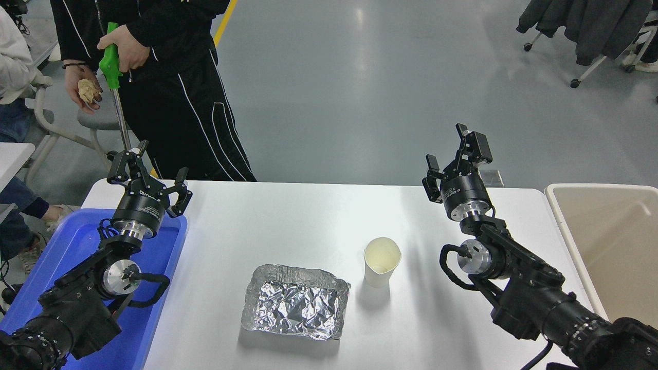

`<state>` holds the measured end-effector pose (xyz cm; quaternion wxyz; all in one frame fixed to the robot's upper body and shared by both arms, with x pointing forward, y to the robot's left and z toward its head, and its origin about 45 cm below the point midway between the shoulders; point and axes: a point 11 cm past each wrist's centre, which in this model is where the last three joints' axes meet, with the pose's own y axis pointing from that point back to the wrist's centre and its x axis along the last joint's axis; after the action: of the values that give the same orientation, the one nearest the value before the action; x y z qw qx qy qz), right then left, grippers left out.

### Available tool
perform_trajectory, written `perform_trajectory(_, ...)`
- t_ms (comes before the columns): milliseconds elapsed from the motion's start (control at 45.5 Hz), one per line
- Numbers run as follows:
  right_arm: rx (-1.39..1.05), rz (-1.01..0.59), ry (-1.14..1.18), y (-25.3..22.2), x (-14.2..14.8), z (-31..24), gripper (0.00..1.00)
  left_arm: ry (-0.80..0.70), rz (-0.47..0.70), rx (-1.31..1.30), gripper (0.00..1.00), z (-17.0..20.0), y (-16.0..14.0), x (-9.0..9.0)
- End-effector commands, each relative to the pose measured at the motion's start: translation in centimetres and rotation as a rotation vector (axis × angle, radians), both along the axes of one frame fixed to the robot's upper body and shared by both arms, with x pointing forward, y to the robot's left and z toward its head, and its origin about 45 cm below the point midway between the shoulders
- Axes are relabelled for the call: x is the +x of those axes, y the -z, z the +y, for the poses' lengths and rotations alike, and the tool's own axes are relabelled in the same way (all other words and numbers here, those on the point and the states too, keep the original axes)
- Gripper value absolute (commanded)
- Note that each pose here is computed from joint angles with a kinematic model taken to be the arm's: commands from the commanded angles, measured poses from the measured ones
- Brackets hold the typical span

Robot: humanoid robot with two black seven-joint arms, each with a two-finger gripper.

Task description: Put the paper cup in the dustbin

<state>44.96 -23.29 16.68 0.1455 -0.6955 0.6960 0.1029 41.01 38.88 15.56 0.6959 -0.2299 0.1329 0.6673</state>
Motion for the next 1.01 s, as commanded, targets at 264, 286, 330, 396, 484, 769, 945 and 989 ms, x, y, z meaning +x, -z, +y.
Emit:
perform_trajectory(264,-0.168,0.042,0.063,0.4,1.5,-3.2,1.00,0.000,0.000,0.000,1.00,0.0,0.0,0.0)
perform_trajectory(286,-0.189,0.044,0.060,0.4,1.6,-3.4,0.99,0.000,0.000,0.000,1.00,0.0,0.0,0.0)
perform_trajectory(330,-0.230,0.039,0.050,0.0,2.0,-3.5,0.99,0.000,0.000,0.000,1.00,0.0,0.0,0.0)
perform_trajectory(396,-0.321,0.014,0.006,-1.3,2.8,-2.7,0.99,0.000,0.000,0.000,1.00,0.0,0.0,0.0)
perform_trajectory(484,-0.441,-0.024,-0.055,-3.1,3.8,-2.4,0.99,0.000,0.000,0.000,1.00,0.0,0.0,0.0)
perform_trajectory(769,-0.898,-0.161,-0.416,-12.7,6.4,-1.4,0.99,0.000,0.000,0.000,1.00,0.0,0.0,0.0)
perform_trajectory(945,-1.169,0.009,-0.502,-15.2,7.9,-1.4,0.99,0.000,0.000,0.000,1.00,0.0,0.0,0.0)
perform_trajectory(989,-1.213,0.060,-0.516,-15.7,8.1,-1.4,0.99,0.000,0.000,0.000,1.00,0.0,0.0,0.0)
